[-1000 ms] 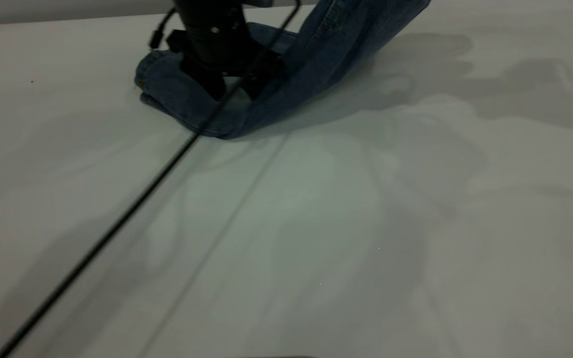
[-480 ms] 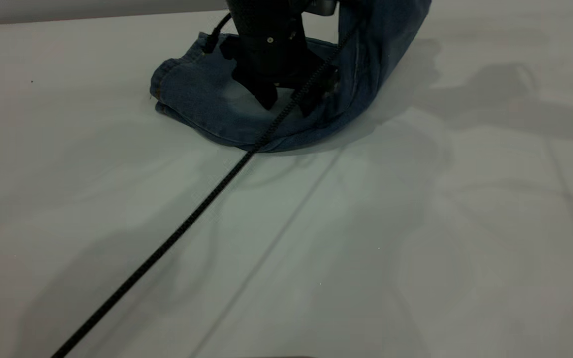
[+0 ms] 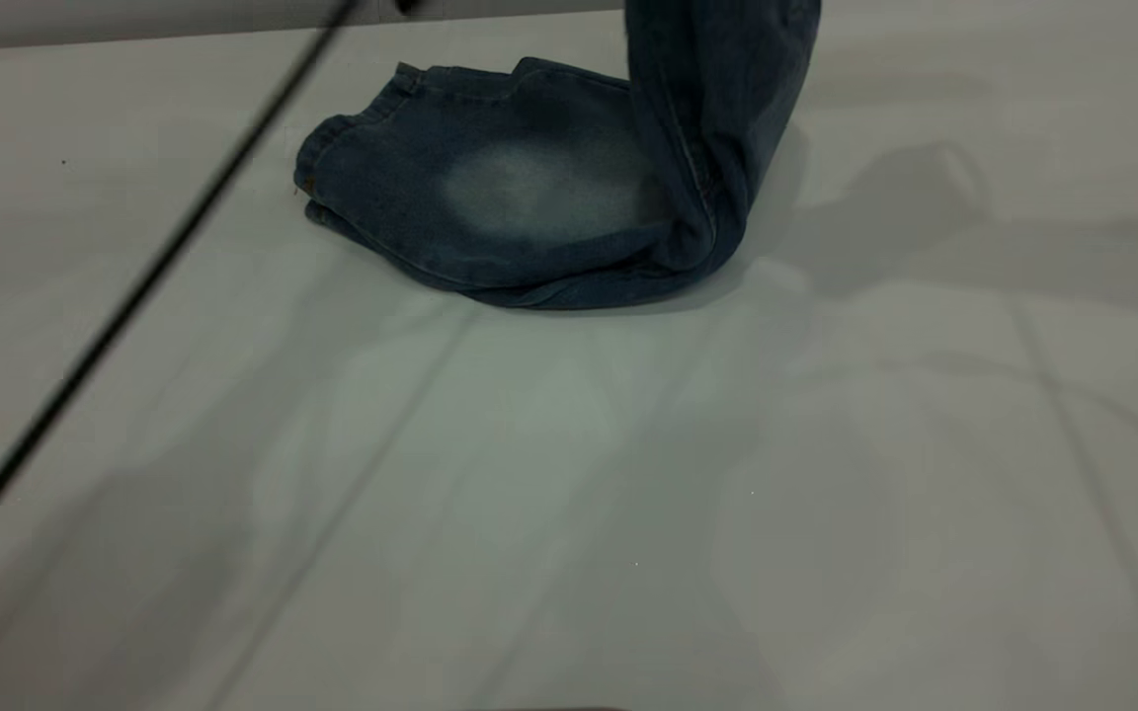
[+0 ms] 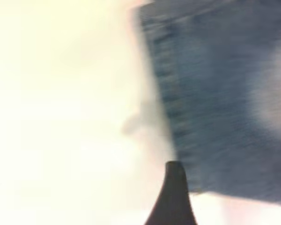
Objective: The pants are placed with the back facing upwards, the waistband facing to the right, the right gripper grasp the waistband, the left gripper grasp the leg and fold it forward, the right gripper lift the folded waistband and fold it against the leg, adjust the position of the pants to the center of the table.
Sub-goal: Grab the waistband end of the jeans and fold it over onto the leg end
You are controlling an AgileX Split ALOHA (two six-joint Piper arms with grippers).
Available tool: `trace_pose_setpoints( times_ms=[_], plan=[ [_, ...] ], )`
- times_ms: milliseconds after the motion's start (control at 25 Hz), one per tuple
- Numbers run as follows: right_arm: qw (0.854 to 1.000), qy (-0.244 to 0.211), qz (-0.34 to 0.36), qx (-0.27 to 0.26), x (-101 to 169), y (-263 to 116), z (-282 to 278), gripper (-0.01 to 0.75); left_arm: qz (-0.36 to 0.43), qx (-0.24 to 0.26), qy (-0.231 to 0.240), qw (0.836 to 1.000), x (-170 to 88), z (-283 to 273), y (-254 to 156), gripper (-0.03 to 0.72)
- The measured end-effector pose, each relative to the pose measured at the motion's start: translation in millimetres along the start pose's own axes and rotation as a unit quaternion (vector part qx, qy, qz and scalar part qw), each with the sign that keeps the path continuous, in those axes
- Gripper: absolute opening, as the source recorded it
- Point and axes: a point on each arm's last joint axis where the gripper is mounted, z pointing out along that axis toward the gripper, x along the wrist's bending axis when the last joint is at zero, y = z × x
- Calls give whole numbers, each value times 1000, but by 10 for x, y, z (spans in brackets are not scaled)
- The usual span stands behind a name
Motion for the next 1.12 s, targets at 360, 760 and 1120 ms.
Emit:
trace_pose_setpoints(
  times_ms=[360, 760, 1120],
  plan=[
    [997, -40, -50, 34, 266, -234, 671, 34, -31, -25, 20, 999, 302, -287, 126, 566],
    [995, -74, -58, 15, 90, -552, 1378, 36, -33, -28, 19, 999, 309, -317, 141, 566],
    [998, -45, -15, 31, -67, -685, 1921, 225, -36, -27, 14, 999, 299, -317, 140, 566]
  ],
)
